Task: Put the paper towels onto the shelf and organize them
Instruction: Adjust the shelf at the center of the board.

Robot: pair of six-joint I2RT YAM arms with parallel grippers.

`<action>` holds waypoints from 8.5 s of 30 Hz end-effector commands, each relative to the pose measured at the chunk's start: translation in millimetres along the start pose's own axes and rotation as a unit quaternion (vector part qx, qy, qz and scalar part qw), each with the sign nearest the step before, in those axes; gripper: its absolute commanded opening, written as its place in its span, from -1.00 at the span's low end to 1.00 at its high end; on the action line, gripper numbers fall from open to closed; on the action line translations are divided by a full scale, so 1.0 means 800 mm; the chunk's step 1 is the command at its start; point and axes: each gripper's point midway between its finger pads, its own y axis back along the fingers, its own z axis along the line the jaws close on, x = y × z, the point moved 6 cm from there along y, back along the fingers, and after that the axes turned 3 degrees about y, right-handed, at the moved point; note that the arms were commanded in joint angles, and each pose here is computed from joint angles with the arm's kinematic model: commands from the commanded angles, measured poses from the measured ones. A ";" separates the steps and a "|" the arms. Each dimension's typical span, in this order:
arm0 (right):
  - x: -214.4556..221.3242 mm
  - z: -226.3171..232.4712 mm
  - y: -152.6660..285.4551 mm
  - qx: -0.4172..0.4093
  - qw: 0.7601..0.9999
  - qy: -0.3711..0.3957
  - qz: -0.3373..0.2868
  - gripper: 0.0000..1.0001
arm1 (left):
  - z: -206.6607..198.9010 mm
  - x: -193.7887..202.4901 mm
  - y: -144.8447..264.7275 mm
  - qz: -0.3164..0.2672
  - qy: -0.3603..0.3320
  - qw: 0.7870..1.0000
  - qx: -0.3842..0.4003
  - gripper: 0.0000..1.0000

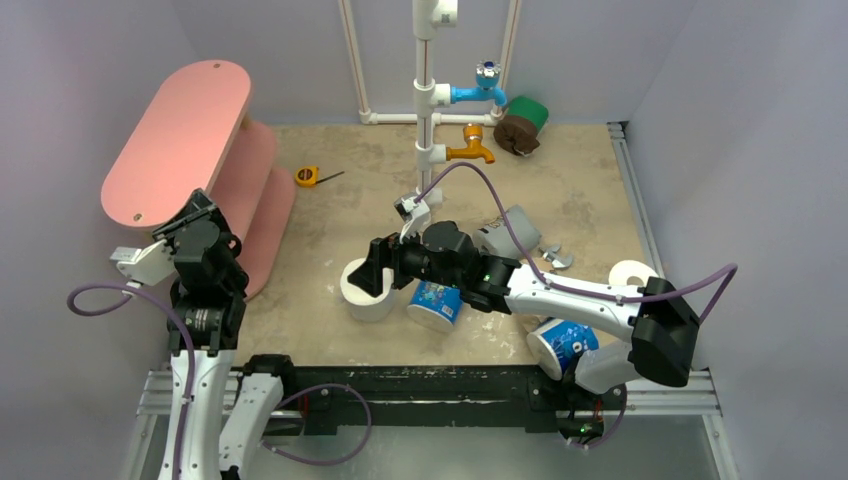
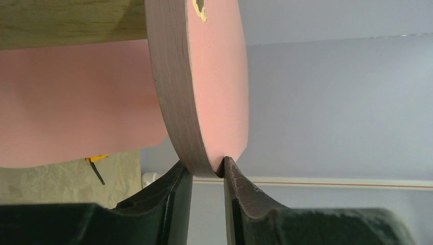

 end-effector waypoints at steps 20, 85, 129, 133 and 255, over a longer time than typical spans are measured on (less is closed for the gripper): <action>-0.019 0.025 -0.013 -0.031 0.999 -0.007 -0.017 0.79 | -0.011 0.011 0.039 0.110 -0.014 0.993 0.029 -1.00; -0.007 0.029 0.051 -0.081 0.996 -0.005 -0.046 0.82 | 0.074 -0.074 0.091 0.200 -0.688 0.698 0.007 0.70; 0.006 0.022 0.079 -0.091 0.994 -0.004 -0.056 0.85 | 0.120 -0.084 0.004 0.003 -0.710 0.702 -0.059 0.99; 0.007 0.022 0.081 -0.089 0.994 -0.003 -0.056 0.85 | 0.126 -0.078 -0.009 -0.004 -0.703 0.708 -0.060 0.94; 0.011 -0.017 0.120 0.016 0.995 0.083 -0.049 0.86 | 0.115 0.185 0.011 0.182 -0.601 0.735 0.256 0.26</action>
